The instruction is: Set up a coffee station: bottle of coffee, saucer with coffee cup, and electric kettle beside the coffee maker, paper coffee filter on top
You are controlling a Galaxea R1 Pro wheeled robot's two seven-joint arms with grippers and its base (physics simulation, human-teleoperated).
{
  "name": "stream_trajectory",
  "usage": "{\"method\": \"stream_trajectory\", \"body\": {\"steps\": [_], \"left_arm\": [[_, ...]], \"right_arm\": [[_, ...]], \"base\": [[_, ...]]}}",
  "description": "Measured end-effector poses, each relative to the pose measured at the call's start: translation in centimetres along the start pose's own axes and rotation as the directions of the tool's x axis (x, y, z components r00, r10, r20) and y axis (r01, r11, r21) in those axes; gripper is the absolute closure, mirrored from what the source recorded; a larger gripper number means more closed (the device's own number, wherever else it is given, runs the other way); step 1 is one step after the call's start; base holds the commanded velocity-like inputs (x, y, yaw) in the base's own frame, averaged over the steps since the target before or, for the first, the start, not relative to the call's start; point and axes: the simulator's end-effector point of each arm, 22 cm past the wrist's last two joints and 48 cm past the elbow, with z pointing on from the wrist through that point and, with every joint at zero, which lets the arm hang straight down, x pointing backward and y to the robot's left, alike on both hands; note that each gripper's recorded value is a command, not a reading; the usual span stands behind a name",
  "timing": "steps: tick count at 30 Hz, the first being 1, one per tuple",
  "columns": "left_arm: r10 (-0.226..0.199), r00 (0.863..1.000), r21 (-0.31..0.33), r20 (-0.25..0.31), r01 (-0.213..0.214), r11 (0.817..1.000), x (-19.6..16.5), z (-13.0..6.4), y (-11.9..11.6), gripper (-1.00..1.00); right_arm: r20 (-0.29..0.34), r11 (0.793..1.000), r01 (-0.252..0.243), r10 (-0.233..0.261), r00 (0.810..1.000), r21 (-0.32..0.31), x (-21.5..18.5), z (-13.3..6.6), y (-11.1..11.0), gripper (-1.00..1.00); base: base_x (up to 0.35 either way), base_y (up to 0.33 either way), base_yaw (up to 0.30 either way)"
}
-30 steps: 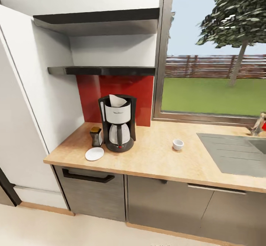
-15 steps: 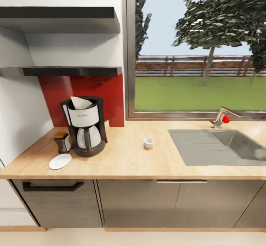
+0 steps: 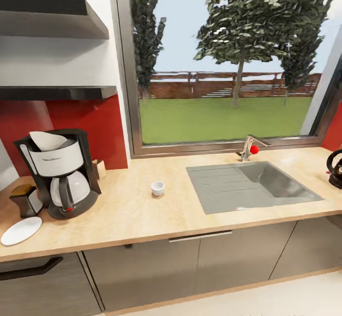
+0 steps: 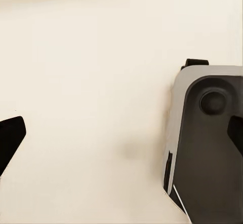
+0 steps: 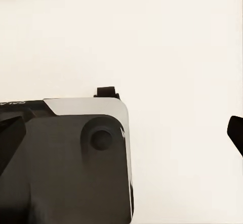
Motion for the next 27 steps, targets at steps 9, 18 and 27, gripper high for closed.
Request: {"method": "stream_trajectory", "body": {"steps": [9, 18, 27], "left_arm": [[0.0, 1.0, 0.0, 0.0, 0.0, 1.0, 0.0, 0.0, 0.01, -1.0], [0.0, 1.0, -0.002, -0.002, 0.0, 1.0, 0.06, 0.01, 0.11, -1.0], [0.004, 1.0, 0.005, 0.006, -0.004, 1.0, -0.21, -0.02, -0.31, -1.0]], "right_arm": [[0.0, 1.0, 0.0, 0.0, 1.0, 0.0, 0.0, 0.01, -0.02, -1.0], [0.0, 1.0, 0.0, 0.0, 1.0, 0.001, -0.01, 0.02, -0.11, -1.0], [0.0, 1.0, 0.0, 0.0, 1.0, 0.001, -0.01, 0.02, -0.11, -1.0]], "base": [[0.146, -0.19, -0.3], [0.063, -0.016, -0.3], [0.001, 0.0, -0.3]]}}
